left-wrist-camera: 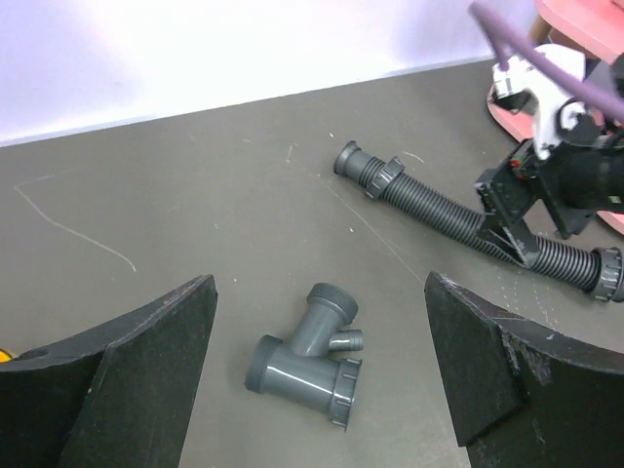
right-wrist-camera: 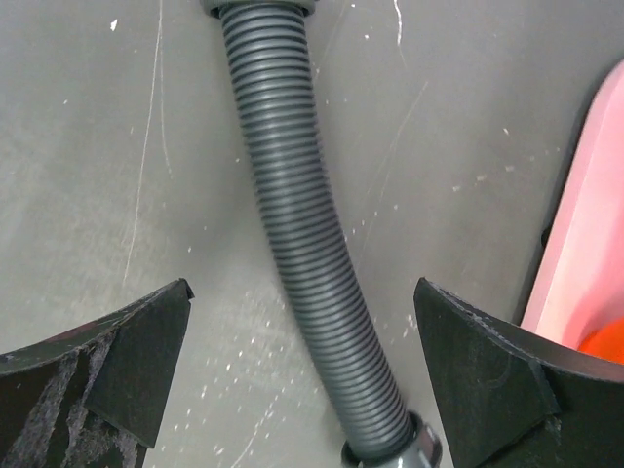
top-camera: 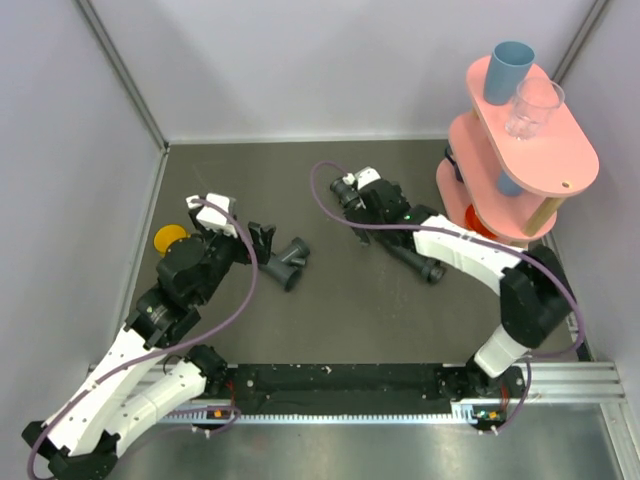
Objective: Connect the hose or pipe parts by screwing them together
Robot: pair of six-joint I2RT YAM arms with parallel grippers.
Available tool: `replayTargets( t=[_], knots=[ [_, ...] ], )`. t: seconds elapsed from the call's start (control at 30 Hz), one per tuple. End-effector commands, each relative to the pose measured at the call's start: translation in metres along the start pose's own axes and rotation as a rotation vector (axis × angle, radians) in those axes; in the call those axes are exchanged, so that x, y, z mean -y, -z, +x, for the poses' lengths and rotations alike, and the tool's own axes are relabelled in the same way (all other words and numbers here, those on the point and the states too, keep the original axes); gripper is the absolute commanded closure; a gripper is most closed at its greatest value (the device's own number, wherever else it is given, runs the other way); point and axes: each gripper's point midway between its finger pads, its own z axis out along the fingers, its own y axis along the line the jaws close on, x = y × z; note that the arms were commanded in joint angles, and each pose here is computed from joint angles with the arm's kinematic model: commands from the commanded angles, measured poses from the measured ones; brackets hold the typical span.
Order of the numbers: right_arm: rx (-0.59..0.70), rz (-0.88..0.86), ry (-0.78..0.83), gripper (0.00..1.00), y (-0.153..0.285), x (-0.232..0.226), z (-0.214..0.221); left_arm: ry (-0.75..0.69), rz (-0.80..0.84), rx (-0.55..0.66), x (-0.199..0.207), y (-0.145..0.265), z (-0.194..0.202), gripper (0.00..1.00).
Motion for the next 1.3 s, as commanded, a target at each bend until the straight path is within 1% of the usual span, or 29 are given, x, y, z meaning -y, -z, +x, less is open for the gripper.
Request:
replayTargets(
  t=[0.0,0.03,0.17,0.27,0.3,0.33,0.37,0.43,0.47,0.53,0.57,0.6,0.67,0.7,0.77,0.8,0.87,0.93,0.97,1.0,1.03,1.07,1.1,1.17,1.2,1.23,1.27],
  knots=[
    [0.037,-0.058,0.065,0.04,-0.026,-0.006,-0.027,0.014,-0.05,0.059,-0.009,0.002,-0.015,0.07],
    [0.01,-0.084,0.078,0.04,-0.039,-0.011,-0.022,0.017,-0.048,0.059,-0.008,0.002,-0.014,0.08],
    [-0.049,-0.132,0.083,0.07,-0.065,-0.018,-0.006,0.023,-0.043,0.059,-0.007,0.003,-0.014,0.08],
    [-0.059,-0.145,0.096,0.09,-0.075,-0.019,0.002,0.033,-0.048,0.066,-0.008,0.004,-0.016,0.08],
    [-0.07,-0.146,0.106,0.09,-0.079,-0.019,0.011,0.034,-0.053,0.066,-0.009,0.004,-0.016,0.09],
    [-0.054,-0.144,0.131,0.09,-0.083,-0.019,0.01,0.034,-0.053,0.066,-0.009,0.004,-0.016,0.09],
    [-0.065,-0.141,0.147,0.1,-0.088,-0.019,0.017,0.037,-0.054,0.069,-0.009,0.005,-0.017,0.09],
    [-0.085,-0.137,0.171,0.16,-0.093,-0.017,0.025,0.04,-0.067,0.074,-0.012,0.006,-0.017,0.1],
    [-0.095,-0.136,0.177,0.27,-0.096,-0.015,0.029,0.04,-0.072,0.07,-0.013,0.005,-0.016,0.1],
    [-0.092,-0.14,0.191,0.41,-0.096,-0.015,0.031,0.043,-0.081,0.074,-0.014,0.006,-0.017,0.1],
    [-0.072,-0.149,0.193,0.53,-0.091,-0.016,0.026,0.042,-0.083,0.073,-0.014,0.005,-0.017,0.11],
    [-0.071,-0.197,0.209,0.57,-0.087,-0.023,0.033,0.043,-0.081,0.074,-0.014,0.005,-0.017,0.11],
    [-0.027,-0.247,0.228,0.62,-0.077,-0.03,0.031,0.039,-0.085,0.067,-0.015,0.004,-0.015,0.11],
    [-0.008,-0.269,0.284,0.64,-0.066,-0.035,0.035,0.037,-0.088,0.069,-0.015,0.004,-0.016,0.11],
    [0.007,-0.245,0.368,0.66,-0.057,-0.038,0.041,0.031,-0.105,0.067,-0.018,0.003,-0.013,0.11],
    [0.01,-0.222,0.454,0.66,-0.046,-0.041,0.048,0.031,-0.111,0.071,-0.019,0.003,-0.013,0.1],
    [0.002,-0.194,0.512,0.67,-0.038,-0.042,0.055,0.032,-0.111,0.075,-0.019,0.003,-0.013,0.1],
    [-0.067,-0.174,0.508,0.66,-0.029,-0.036,0.069,0.035,-0.109,0.074,-0.019,0.002,-0.013,0.1],
    [-0.084,-0.179,0.494,0.64,-0.025,-0.035,0.068,0.037,-0.107,0.075,-0.018,0.003,-0.014,0.1],
    [-0.139,-0.229,0.494,0.61,-0.018,-0.04,0.082,0.037,-0.106,0.071,-0.018,0.002,-0.012,0.1],
    [-0.134,-0.246,0.48,0.56,-0.012,-0.041,0.08,0.04,-0.107,0.075,-0.018,0.003,-0.013,0.1],
    [-0.137,-0.267,0.474,0.43,-0.008,-0.043,0.082,0.041,-0.11,0.074,-0.019,0.003,-0.012,0.1],
    [-0.131,-0.292,0.458,0.35,-0.004,-0.046,0.081,0.042,-0.112,0.077,-0.019,0.004,-0.013,0.1],
    [-0.055,-0.352,0.42,0.25,0.005,-0.057,0.066,0.04,-0.122,0.081,-0.021,0.004,-0.014,0.1],
    [0.01,-0.377,0.401,0.22,0.006,-0.064,0.053,0.04,-0.125,0.085,-0.022,0.006,-0.015,0.1],
    [0.066,-0.393,0.386,0.17,0.009,-0.068,0.042,0.04,-0.129,0.085,-0.023,0.005,-0.015,0.1],
    [0.092,-0.417,0.374,0.14,0.009,-0.074,0.04,0.041,-0.137,0.087,-0.024,0.006,-0.015,0.1]
  ],
)
